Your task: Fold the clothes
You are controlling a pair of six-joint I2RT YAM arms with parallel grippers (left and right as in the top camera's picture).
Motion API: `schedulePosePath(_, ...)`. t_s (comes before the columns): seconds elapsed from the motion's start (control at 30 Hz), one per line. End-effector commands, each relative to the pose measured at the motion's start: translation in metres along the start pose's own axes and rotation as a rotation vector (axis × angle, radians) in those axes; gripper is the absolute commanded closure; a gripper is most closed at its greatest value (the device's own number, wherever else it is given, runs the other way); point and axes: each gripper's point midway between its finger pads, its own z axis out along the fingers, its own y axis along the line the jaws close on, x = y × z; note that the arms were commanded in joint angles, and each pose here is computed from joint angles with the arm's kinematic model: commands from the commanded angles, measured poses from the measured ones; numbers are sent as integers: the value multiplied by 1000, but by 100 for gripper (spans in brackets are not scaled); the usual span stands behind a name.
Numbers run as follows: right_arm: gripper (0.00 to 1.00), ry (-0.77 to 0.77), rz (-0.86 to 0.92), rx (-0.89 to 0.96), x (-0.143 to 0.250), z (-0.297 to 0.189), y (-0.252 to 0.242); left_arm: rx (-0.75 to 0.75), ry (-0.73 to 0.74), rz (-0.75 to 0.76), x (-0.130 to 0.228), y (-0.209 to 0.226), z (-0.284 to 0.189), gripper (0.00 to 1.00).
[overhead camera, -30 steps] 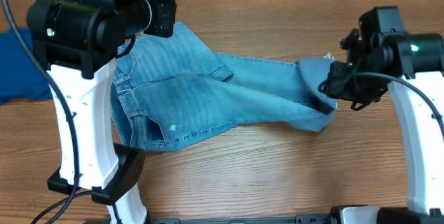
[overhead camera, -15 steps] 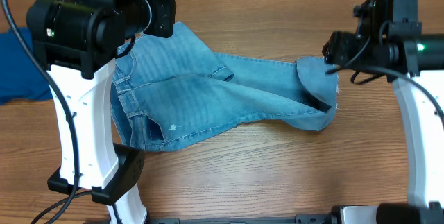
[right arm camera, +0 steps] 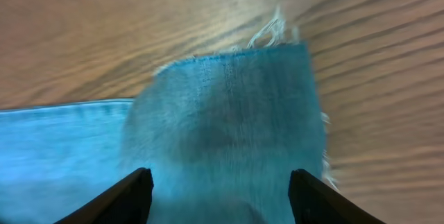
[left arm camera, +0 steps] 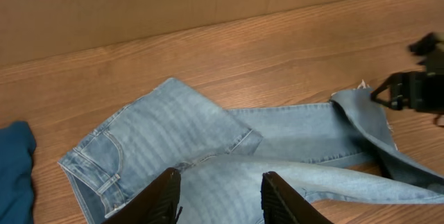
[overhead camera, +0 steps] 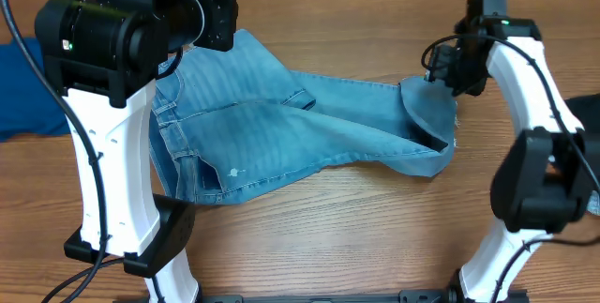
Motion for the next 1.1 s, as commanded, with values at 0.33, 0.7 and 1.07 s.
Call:
schedulePosePath(0.33,32,104,21,140,22,55,-4,-8,-34,-12,-3,1,-14,57)
schedulePosePath(0.7,82,136,28,237,28,68,-24,-6,-34,-12,-3,0,-14,58)
schedulePosePath(1.07,96,47,181,-87,7,-31,-23,-7,-34,-12,-3,0,-14,57)
